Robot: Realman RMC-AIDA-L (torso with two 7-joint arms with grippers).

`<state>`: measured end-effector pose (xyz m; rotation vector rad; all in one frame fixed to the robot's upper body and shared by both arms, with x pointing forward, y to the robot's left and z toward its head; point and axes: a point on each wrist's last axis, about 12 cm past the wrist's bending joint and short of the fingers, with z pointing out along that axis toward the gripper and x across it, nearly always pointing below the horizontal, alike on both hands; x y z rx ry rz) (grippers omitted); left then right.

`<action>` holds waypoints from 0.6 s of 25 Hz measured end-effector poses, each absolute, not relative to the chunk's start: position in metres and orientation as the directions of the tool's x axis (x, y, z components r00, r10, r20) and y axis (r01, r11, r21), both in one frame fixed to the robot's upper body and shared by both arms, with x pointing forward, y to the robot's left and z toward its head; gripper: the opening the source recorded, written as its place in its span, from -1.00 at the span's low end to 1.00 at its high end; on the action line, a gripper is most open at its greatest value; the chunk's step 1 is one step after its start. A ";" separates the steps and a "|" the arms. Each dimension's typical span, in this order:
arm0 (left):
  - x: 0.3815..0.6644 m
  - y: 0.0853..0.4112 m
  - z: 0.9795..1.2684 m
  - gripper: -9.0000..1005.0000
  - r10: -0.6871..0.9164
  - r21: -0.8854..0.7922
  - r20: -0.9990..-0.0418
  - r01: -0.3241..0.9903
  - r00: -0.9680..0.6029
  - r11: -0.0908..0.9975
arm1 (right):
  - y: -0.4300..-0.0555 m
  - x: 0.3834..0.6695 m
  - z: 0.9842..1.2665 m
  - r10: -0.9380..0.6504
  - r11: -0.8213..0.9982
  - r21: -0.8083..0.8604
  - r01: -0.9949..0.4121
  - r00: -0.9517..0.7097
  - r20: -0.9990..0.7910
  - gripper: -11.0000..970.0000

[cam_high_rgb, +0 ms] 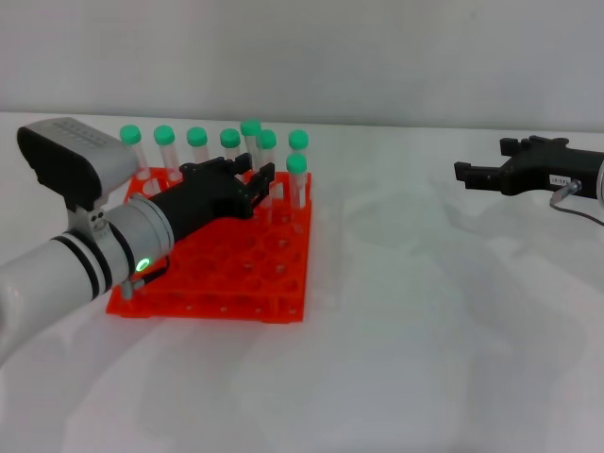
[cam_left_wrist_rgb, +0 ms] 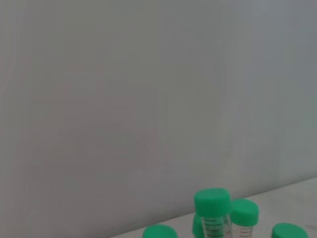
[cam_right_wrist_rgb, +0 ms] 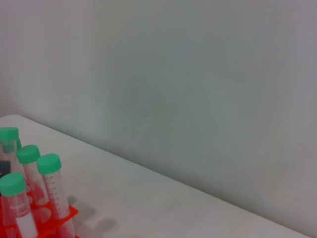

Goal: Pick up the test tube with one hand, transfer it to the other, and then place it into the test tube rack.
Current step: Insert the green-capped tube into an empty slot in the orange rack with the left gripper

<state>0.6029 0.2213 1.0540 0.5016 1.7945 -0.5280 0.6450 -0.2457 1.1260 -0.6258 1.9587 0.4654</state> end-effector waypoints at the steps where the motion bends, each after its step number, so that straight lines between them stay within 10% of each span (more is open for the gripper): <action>1: 0.603 0.220 1.054 -0.26 0.082 -0.090 -0.962 0.587 -0.260 0.805 | -0.246 0.645 1.125 -0.227 0.794 0.056 -0.606 -0.381 -0.897 0.80; 15: 0.585 0.230 1.051 -0.28 -0.008 -0.134 -0.977 0.582 -0.215 0.802 | -0.251 0.644 1.124 -0.229 0.800 0.049 -0.598 -0.380 -0.896 0.80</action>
